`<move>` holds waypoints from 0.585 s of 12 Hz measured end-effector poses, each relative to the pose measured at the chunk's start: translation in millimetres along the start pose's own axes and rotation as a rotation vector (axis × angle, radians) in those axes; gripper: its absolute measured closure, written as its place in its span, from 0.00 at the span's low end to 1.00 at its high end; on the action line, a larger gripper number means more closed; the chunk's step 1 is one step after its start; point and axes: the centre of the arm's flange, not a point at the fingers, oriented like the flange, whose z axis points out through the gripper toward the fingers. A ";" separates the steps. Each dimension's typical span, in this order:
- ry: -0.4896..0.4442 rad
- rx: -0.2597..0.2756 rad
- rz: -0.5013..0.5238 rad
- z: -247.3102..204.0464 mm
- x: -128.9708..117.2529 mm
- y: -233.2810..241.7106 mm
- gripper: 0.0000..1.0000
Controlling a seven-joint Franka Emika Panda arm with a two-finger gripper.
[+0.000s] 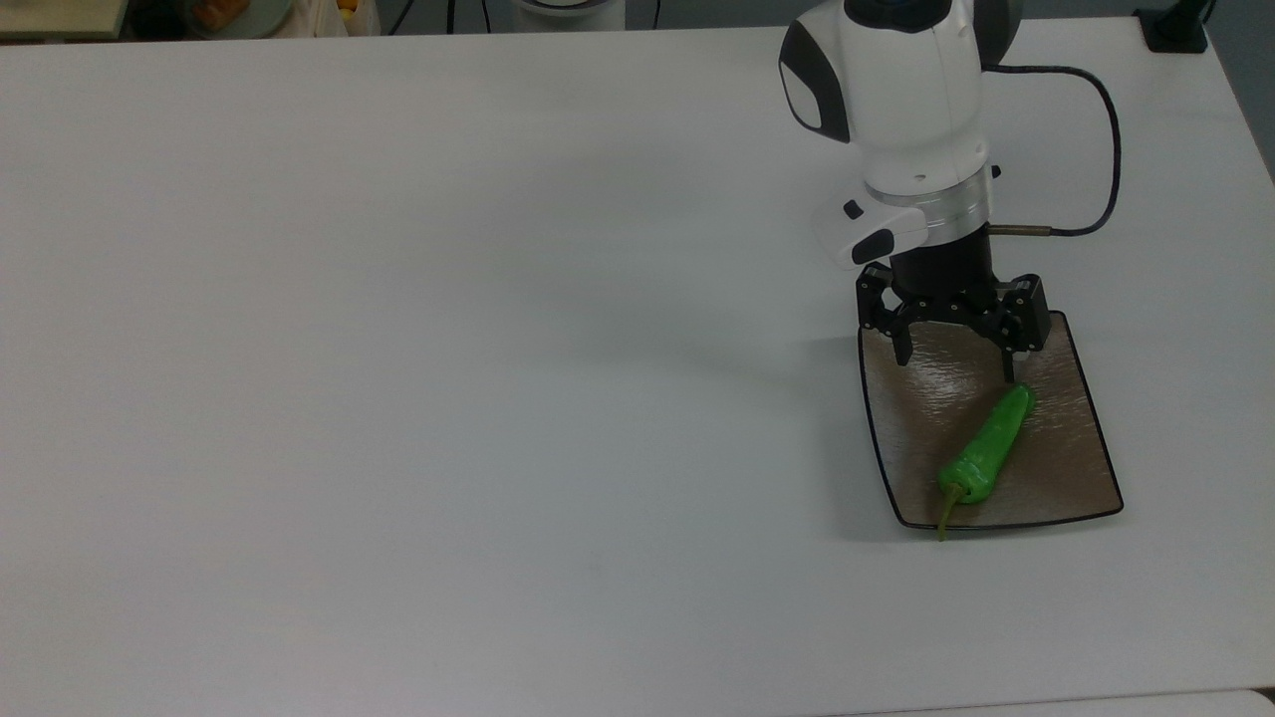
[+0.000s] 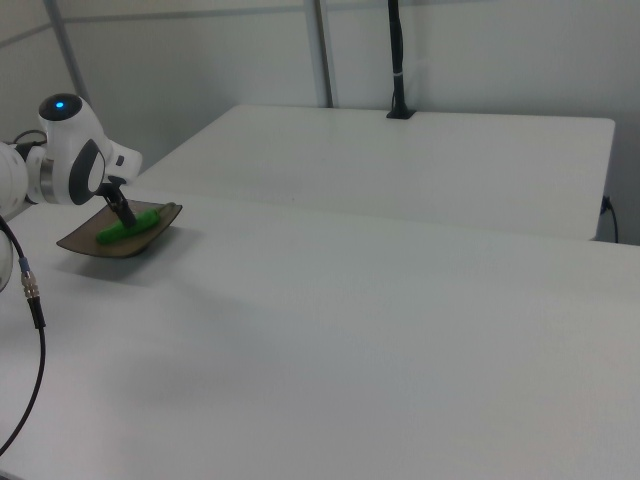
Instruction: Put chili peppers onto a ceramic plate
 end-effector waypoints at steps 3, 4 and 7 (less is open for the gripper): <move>0.015 -0.066 -0.062 0.0 4.8 6.8 0.00; -0.004 -0.096 -0.086 0.2 7.2 11.5 0.00; -0.125 -0.240 -0.261 -23.9 21.9 33.4 0.00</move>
